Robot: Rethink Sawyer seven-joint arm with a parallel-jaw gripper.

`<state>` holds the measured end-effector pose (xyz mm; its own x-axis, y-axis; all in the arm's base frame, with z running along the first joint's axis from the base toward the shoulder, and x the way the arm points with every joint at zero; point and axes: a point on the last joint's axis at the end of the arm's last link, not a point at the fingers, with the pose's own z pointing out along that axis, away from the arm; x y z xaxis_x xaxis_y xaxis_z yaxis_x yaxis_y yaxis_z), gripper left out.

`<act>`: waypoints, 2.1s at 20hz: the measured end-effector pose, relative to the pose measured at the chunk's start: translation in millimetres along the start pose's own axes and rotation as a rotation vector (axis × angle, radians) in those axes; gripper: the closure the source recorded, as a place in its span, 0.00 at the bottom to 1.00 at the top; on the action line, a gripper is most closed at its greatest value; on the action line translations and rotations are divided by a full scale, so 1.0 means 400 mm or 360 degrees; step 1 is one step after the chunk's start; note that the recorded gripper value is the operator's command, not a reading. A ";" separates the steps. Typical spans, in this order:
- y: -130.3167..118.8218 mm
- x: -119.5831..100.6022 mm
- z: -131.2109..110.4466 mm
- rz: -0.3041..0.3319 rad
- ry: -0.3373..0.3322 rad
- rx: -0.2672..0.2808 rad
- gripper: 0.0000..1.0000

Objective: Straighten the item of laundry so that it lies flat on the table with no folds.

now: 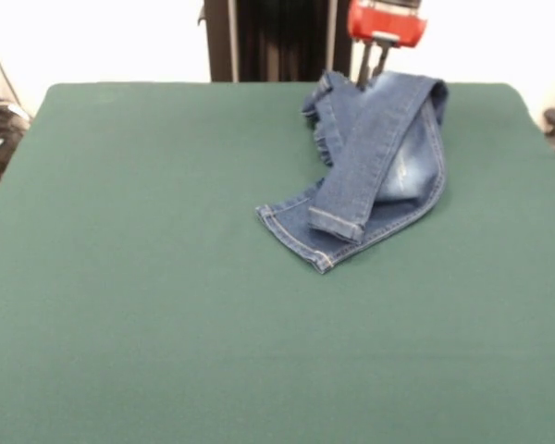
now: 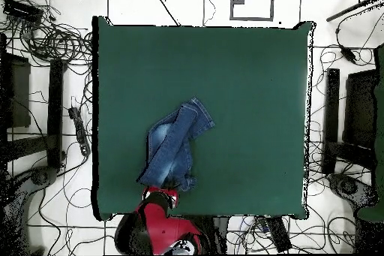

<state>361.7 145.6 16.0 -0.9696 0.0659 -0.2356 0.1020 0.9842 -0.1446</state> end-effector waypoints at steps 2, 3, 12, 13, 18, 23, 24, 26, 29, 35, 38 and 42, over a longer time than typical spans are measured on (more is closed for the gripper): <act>-0.013 0.000 -0.001 0.0024 0.0009 0.0005 0.00; -0.014 0.000 -0.001 0.0025 0.0010 0.0006 0.00; -0.014 -0.002 -0.017 0.0033 0.0000 -0.0002 0.00; -0.014 -0.005 -0.020 0.0035 -0.0005 -0.0003 0.00; -0.015 -0.027 -0.043 0.0056 -0.0035 -0.0017 0.00; -0.024 -0.062 -0.079 0.0099 -0.0009 -0.0030 0.00; -0.028 -0.070 -0.092 0.0112 0.0015 -0.0031 0.00; -0.035 -0.085 -0.120 0.0139 0.0075 -0.0034 0.00; -0.048 -0.103 -0.153 0.0176 0.0155 -0.0037 0.00; -0.072 -0.139 -0.201 0.0232 0.0250 -0.0041 0.00; -0.083 -0.167 -0.222 0.0257 0.0261 -0.0046 0.00; -0.084 -0.213 -0.239 0.0264 0.0199 -0.0057 0.00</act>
<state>419.6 122.5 132.7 -0.9604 0.2454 -0.1319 0.2570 0.9632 -0.0789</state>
